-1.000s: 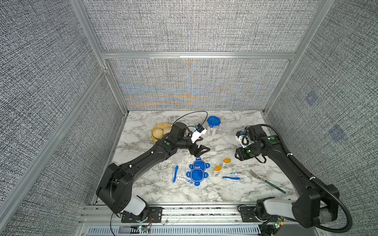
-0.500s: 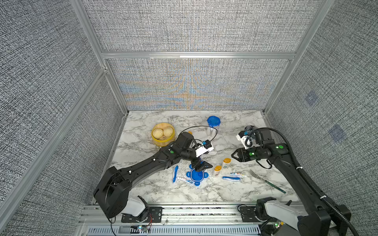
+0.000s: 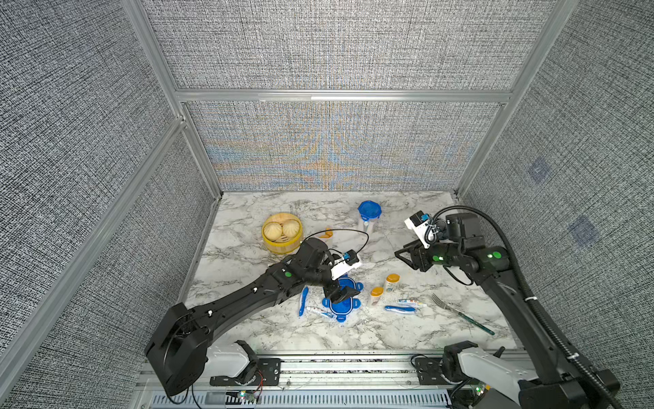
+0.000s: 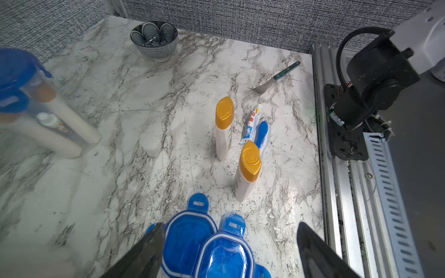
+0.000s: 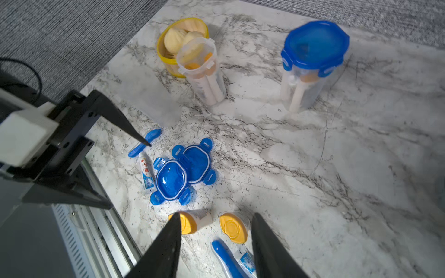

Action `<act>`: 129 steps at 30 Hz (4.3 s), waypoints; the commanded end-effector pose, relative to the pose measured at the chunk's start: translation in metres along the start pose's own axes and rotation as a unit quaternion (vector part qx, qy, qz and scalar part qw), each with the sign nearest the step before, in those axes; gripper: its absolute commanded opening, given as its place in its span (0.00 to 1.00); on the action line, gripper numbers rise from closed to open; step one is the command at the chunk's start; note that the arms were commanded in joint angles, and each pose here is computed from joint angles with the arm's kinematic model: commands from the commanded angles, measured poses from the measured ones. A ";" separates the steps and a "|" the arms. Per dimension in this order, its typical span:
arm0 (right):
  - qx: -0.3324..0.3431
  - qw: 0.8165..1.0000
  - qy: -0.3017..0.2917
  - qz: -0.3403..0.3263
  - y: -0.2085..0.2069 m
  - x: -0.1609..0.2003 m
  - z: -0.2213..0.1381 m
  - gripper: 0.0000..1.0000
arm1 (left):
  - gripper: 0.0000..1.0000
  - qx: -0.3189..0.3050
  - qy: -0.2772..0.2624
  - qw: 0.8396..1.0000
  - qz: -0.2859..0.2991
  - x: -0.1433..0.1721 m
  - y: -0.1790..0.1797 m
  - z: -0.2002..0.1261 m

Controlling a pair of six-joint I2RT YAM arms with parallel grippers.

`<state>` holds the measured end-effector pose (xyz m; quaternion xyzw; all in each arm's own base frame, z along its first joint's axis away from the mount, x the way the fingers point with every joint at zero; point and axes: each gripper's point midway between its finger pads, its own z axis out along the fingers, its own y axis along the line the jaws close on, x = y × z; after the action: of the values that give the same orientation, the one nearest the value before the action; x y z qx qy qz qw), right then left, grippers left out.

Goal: Pack away toiletry kits
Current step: Pick up the toiletry item from the center of the board.

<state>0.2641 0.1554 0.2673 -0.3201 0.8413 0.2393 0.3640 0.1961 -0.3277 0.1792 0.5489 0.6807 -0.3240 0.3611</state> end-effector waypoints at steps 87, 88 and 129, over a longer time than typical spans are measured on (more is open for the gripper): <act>-0.021 0.833 0.375 -0.406 -0.012 0.256 0.085 0.34 | 0.85 -0.075 0.001 0.996 -0.042 0.024 0.012 -0.014; -0.025 0.831 0.377 -0.408 -0.011 0.258 0.085 0.34 | 0.85 -0.077 0.001 0.996 -0.043 0.025 0.013 -0.014; -0.075 0.860 0.296 -0.408 0.040 0.228 0.054 0.13 | 0.84 -0.110 0.010 0.992 -0.063 0.025 0.028 -0.013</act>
<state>0.1491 0.1322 0.0574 -0.7300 0.6694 0.0003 0.1383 0.2094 -0.2986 0.1580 0.4813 0.7426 -0.2707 0.3790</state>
